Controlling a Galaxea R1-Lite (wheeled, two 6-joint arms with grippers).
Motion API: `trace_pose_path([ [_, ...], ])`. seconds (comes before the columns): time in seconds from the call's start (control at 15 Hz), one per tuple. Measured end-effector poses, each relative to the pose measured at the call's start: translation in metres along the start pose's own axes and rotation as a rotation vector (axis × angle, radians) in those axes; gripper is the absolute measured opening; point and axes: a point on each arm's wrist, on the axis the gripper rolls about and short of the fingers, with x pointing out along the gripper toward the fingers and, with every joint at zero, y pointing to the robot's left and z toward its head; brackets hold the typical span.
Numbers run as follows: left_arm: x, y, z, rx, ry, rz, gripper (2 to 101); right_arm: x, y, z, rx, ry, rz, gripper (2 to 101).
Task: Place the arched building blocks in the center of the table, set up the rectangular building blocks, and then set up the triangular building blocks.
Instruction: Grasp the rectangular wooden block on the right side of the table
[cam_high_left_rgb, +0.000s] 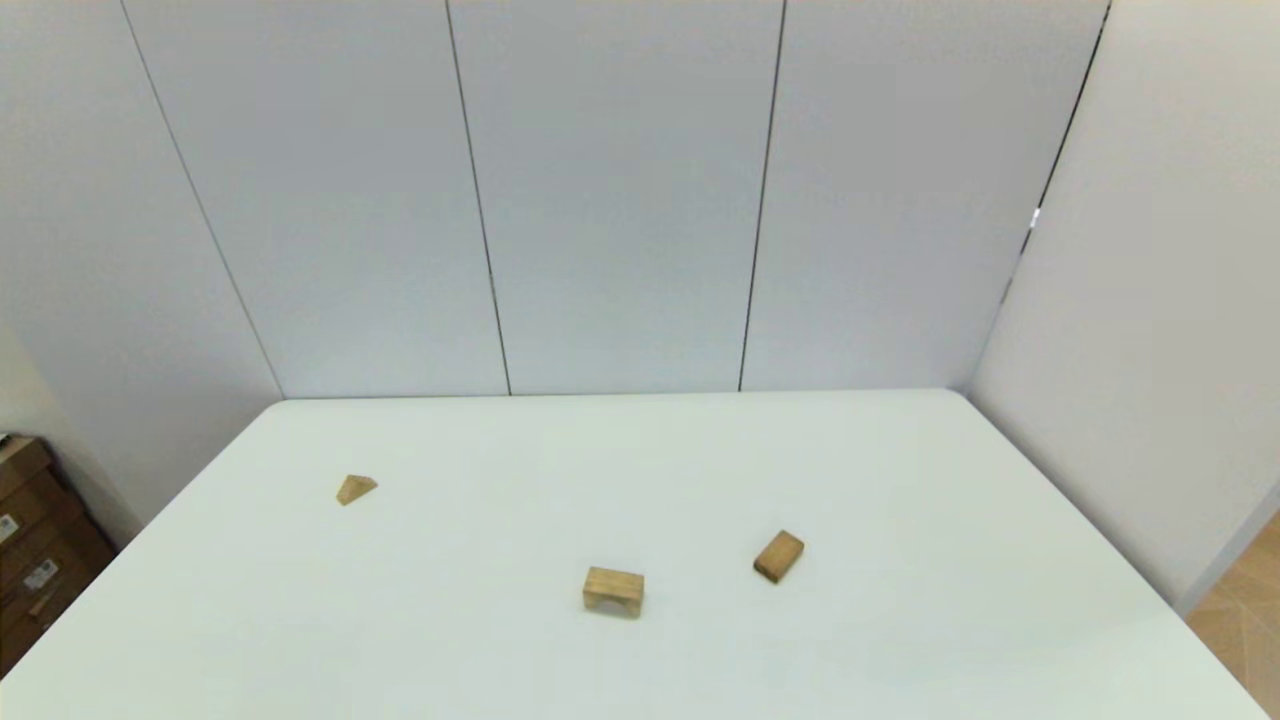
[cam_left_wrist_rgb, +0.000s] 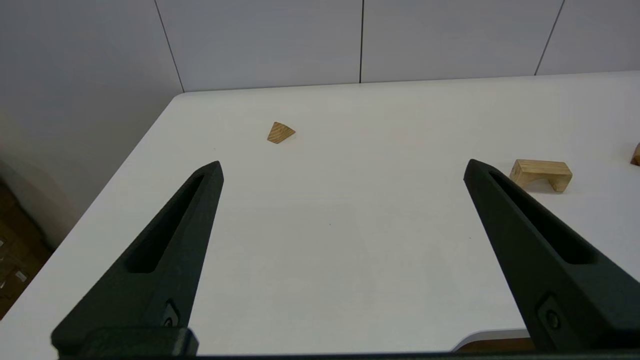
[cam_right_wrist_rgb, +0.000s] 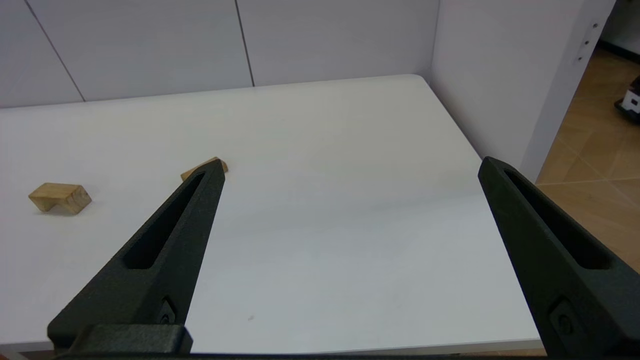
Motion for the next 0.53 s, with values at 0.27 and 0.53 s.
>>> trace_pose_path([
  [0.27, 0.0, 0.0, 0.0, 0.0, 0.0, 0.0, 97.8, 0.0, 0.0, 0.0, 0.001, 0.0, 0.0, 100.5],
  [0.53, 0.0, 0.0, 0.0, 0.0, 0.0, 0.0, 97.8, 0.0, 0.0, 0.0, 0.001, 0.0, 0.0, 100.5],
])
